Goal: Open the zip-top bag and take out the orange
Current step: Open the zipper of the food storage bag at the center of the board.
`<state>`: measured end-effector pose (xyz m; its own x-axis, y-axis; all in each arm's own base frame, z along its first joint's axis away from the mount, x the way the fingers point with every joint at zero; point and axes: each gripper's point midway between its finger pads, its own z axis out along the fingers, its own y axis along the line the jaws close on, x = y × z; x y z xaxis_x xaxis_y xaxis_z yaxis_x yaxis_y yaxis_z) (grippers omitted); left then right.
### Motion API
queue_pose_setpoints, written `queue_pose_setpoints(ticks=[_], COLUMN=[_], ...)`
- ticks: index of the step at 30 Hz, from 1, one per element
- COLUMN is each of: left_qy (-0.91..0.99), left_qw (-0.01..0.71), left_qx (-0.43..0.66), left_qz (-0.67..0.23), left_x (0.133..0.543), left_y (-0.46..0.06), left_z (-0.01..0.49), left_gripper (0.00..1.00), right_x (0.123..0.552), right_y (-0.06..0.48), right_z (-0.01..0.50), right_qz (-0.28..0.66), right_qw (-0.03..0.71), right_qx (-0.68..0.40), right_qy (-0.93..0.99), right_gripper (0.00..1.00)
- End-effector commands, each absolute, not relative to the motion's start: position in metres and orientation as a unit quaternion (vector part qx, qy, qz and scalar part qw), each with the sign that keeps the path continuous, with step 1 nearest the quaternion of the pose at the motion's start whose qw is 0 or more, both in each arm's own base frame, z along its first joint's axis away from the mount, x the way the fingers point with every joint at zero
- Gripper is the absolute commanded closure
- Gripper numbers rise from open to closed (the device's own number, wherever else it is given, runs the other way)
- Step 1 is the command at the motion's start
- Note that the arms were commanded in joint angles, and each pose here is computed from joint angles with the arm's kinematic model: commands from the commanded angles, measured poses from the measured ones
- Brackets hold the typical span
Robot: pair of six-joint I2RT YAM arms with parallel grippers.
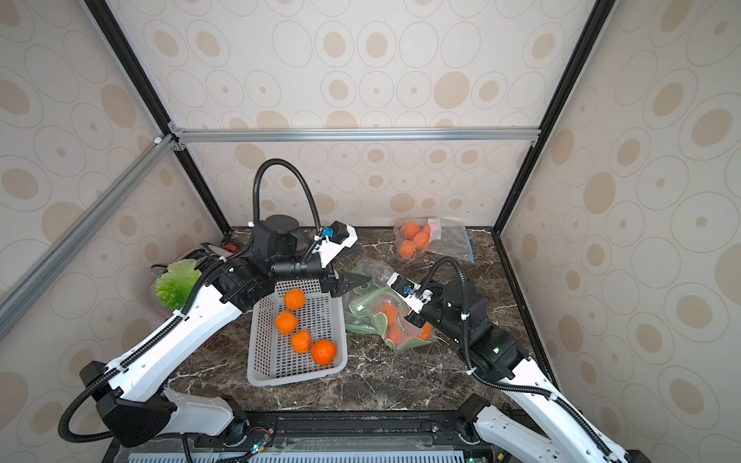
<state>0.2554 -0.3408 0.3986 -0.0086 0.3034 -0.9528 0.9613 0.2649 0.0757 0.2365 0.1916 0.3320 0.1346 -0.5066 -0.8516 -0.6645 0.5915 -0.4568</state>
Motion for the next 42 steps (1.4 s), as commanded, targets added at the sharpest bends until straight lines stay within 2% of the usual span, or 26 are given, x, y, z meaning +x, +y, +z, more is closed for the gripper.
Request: queue_pose_setpoints(ticks=[1, 5, 10, 15, 16, 18, 21, 23, 25, 28, 34, 38, 42], left_qy=[0.645, 0.644, 0.646, 0.644, 0.648, 0.65, 0.654, 0.67, 0.688, 0.704, 0.74, 0.742, 0.764], left_qw=[0.427, 0.404, 0.374, 0.368, 0.37, 0.37, 0.36, 0.35, 0.345, 0.344, 0.362, 0.385, 0.414], left_qx=[0.534, 0.59, 0.604, 0.62, 0.617, 0.612, 0.605, 0.594, 0.57, 0.534, 0.415, 0.337, 0.293], left_qz=[-0.341, -0.271, -0.28, -0.255, -0.25, -0.257, -0.278, -0.275, -0.287, -0.318, -0.387, -0.433, -0.399], left_x=[0.244, 0.229, 0.216, 0.208, 0.209, 0.209, 0.205, 0.206, 0.205, 0.196, 0.185, 0.195, 0.217], left_y=[-0.364, -0.389, -0.397, -0.405, -0.406, -0.411, -0.425, -0.43, -0.43, -0.43, -0.435, -0.436, -0.43], left_z=[0.361, 0.317, 0.299, 0.287, 0.287, 0.287, 0.282, 0.278, 0.278, 0.283, 0.292, 0.308, 0.317], left_gripper=[0.17, 0.17, 0.24, 0.35, 0.41, 0.58, 0.9, 1.0, 1.0, 1.0, 1.0, 1.0, 1.0], right_x=[0.215, 0.199, 0.183, 0.166, 0.161, 0.155, 0.153, 0.15, 0.146, 0.137, 0.119, 0.133, 0.145], right_y=[0.19, 0.183, 0.165, 0.152, 0.15, 0.147, 0.136, 0.128, 0.118, 0.107, 0.138, 0.153, 0.167], right_z=[0.34, 0.306, 0.274, 0.253, 0.25, 0.246, 0.248, 0.26, 0.276, 0.298, 0.309, 0.289, 0.267], right_qz=[0.138, 0.194, 0.217, 0.232, 0.235, 0.238, 0.234, 0.234, 0.237, 0.259, 0.379, 0.393, 0.401], right_qw=[0.594, 0.538, 0.488, 0.447, 0.436, 0.418, 0.417, 0.428, 0.442, 0.451, 0.394, 0.358, 0.338], right_qx=[-0.416, -0.366, -0.302, -0.261, -0.26, -0.254, -0.216, -0.193, -0.167, -0.123, -0.108, -0.074, -0.066], right_qy=[0.675, 0.734, 0.79, 0.823, 0.829, 0.839, 0.851, 0.851, 0.849, 0.845, 0.83, 0.844, 0.848], right_gripper=[1.0, 0.97, 0.95, 0.88, 0.84, 0.76, 0.71, 0.59, 0.54, 0.54, 0.68, 0.79, 0.8])
